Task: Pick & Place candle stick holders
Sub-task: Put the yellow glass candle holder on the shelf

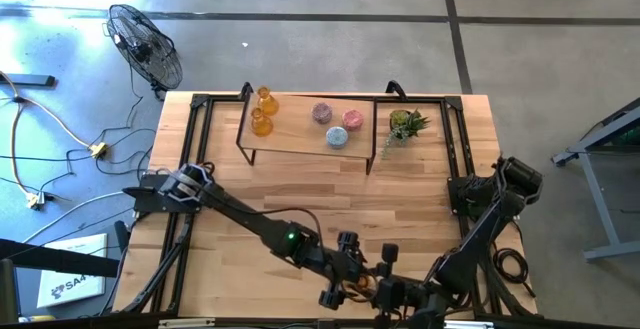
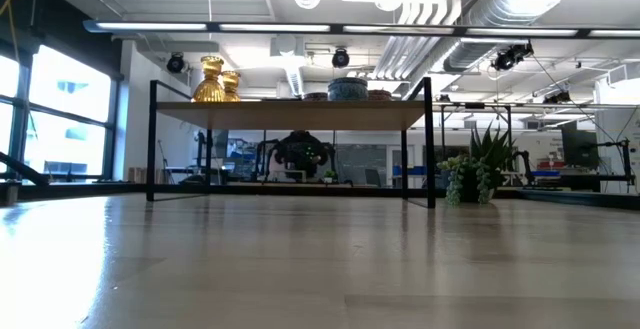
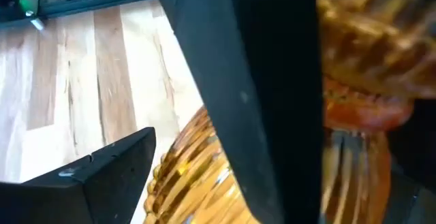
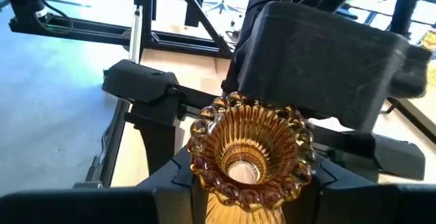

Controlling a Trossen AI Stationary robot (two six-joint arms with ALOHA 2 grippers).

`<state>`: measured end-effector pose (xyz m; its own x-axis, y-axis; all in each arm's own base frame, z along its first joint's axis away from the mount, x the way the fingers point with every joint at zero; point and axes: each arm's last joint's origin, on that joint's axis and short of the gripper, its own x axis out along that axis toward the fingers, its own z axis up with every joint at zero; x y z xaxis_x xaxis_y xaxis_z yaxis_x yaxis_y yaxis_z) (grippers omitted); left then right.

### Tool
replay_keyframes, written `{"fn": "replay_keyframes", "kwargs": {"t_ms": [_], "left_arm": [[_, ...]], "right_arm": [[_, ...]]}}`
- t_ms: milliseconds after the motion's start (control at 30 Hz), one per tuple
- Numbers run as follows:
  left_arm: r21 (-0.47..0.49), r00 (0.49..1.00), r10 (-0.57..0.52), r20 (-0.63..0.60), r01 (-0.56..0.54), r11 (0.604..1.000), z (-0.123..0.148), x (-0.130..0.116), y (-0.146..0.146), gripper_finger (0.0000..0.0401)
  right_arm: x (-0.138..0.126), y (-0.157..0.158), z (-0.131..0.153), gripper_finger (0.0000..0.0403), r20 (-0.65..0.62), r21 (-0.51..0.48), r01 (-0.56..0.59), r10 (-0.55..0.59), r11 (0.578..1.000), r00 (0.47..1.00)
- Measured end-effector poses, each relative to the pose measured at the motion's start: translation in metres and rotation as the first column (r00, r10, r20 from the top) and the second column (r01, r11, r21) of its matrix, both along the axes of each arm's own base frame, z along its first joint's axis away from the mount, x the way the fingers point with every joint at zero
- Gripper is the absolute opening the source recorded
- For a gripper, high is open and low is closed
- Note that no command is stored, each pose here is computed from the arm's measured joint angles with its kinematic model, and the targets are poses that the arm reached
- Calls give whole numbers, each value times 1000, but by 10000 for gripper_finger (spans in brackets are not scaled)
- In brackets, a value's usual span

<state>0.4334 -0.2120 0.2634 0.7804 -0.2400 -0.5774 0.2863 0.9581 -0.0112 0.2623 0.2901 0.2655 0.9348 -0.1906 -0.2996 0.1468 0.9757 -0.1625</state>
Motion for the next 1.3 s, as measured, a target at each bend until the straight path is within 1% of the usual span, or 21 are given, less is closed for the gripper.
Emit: {"fn": "replay_keyframes", "kwargs": {"t_ms": [267, 500, 667, 800, 900, 1100, 1133, 1300], "left_arm": [[-20, 1000, -22, 20, 23, 1000, 1, 1, -2, 395], [-16, 999, -30, 24, 30, 999, 1, 1, -2, 395], [-40, 996, -85, 22, 86, 995, 1, 1, -3, 391], [-20, 998, -53, 31, 54, 998, 1, 2, -3, 374], [-22, 998, -52, 37, 53, 998, 2, 2, -3, 356], [-27, 996, -55, 77, 57, 998, 5, 4, -4, 299], [-28, 995, -56, 81, 58, 998, 5, 4, -4, 294], [-20, 994, -61, 85, 63, 998, 6, 4, -4, 294]], "right_arm": [[0, 0, 0, 118, 0, 0, 1, -1, 1000, 1000], [0, 0, 0, 118, -2, 15, -2, 2, 1000, 1000], [-1, 0, 1, 120, 3, 24, 4, -4, 1000, 1000], [-1, 0, 1, 129, 10, 33, 19, -20, 999, 1000], [-1, 0, 0, 120, 5, 31, 22, -22, 999, 1000], [-1, -1, -1, 120, -8, 29, 13, -13, 1000, 1000], [-1, -1, -1, 120, -7, 29, 14, -14, 999, 1000], [-1, -1, -1, 125, -7, 28, 14, -14, 1000, 1000]]}}
